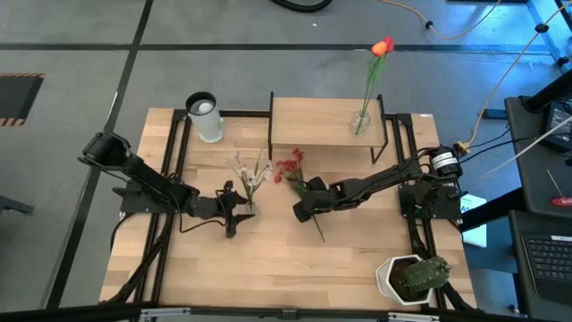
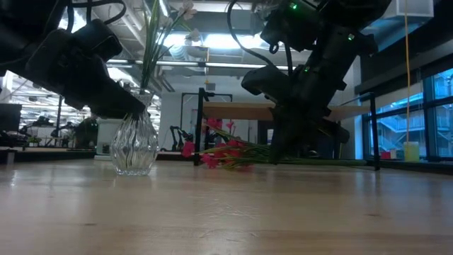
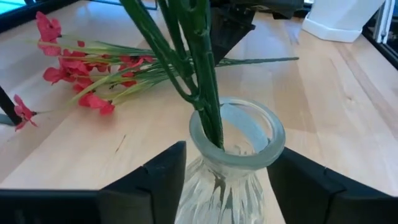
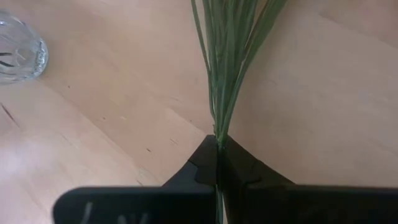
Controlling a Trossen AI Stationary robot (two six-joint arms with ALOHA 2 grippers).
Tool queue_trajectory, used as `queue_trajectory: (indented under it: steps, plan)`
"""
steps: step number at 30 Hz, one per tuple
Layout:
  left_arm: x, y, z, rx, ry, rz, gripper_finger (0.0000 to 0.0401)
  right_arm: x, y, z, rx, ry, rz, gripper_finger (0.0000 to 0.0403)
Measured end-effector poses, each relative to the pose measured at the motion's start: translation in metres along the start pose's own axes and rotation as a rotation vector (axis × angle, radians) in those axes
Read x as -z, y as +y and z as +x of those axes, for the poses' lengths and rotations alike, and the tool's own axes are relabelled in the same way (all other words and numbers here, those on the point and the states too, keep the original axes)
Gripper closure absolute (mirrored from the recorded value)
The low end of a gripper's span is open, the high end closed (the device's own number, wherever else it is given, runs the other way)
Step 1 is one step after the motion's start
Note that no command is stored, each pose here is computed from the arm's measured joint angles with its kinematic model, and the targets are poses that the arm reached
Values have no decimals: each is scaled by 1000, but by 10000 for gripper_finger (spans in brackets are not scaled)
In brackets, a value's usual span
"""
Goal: Pick and place flowers into a vace then onto a shelf
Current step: Put the red flowers into the transparent vase
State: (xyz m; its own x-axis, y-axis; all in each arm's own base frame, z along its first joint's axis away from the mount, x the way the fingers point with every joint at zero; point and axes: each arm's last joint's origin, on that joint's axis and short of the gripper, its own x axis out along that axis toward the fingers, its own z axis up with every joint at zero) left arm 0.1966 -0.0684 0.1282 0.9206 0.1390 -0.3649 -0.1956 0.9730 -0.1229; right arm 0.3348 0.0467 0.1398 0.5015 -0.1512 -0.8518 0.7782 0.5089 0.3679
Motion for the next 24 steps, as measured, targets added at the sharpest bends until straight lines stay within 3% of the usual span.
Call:
queue_trajectory:
  steps: [5,16,22,24]
  plan:
    - [-1,0,-3,39,20,2,174,1,0,0,-6,23,-6,398]
    - [-5,17,-35,-7,178,26,171,2,0,0,-8,23,-7,398]
    - [4,34,-60,-66,358,-71,177,-1,16,-8,-43,7,-22,398]
    - [6,37,-65,-76,387,-115,180,0,20,-18,-4,-2,-48,398]
